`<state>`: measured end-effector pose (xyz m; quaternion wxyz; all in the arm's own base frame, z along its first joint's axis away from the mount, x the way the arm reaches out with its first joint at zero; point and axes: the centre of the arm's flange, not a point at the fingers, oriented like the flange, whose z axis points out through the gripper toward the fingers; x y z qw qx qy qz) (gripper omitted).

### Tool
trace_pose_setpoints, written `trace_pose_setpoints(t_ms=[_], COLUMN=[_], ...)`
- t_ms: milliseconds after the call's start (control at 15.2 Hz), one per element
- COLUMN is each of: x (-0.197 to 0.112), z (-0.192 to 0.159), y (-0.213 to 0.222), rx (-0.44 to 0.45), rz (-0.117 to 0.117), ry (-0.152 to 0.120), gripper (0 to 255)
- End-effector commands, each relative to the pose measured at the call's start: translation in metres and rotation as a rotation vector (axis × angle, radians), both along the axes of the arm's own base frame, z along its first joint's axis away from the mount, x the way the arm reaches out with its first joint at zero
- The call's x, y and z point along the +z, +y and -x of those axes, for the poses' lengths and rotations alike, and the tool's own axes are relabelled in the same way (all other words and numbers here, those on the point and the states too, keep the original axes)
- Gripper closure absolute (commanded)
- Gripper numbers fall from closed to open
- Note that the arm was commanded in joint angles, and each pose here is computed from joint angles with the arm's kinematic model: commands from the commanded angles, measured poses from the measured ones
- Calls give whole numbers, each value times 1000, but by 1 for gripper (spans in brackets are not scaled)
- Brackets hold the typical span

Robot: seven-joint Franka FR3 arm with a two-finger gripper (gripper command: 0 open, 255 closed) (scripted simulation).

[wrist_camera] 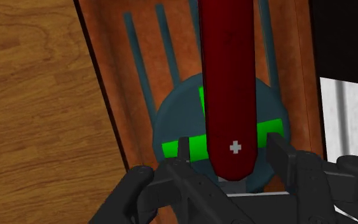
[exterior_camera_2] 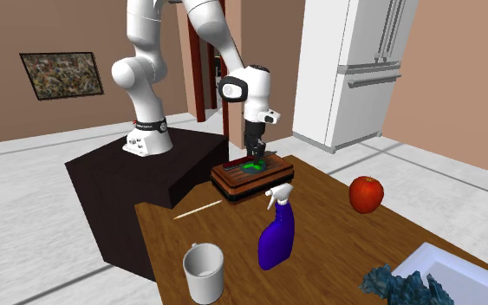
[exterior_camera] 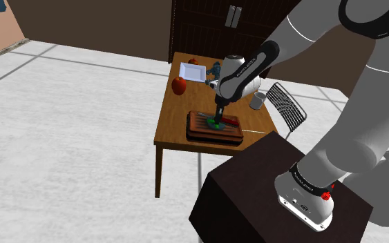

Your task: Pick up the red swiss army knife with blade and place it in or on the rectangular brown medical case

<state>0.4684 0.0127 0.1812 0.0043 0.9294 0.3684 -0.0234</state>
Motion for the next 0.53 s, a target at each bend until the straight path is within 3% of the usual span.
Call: trace_pose_setpoints(t_ms=[0, 264, 462], x=[0, 0, 39], z=[0, 0, -2], y=[0, 0, 1], rx=[0, 0, 0], rz=[0, 0, 0], ry=[0, 0, 0], gripper=[0, 0, 0])
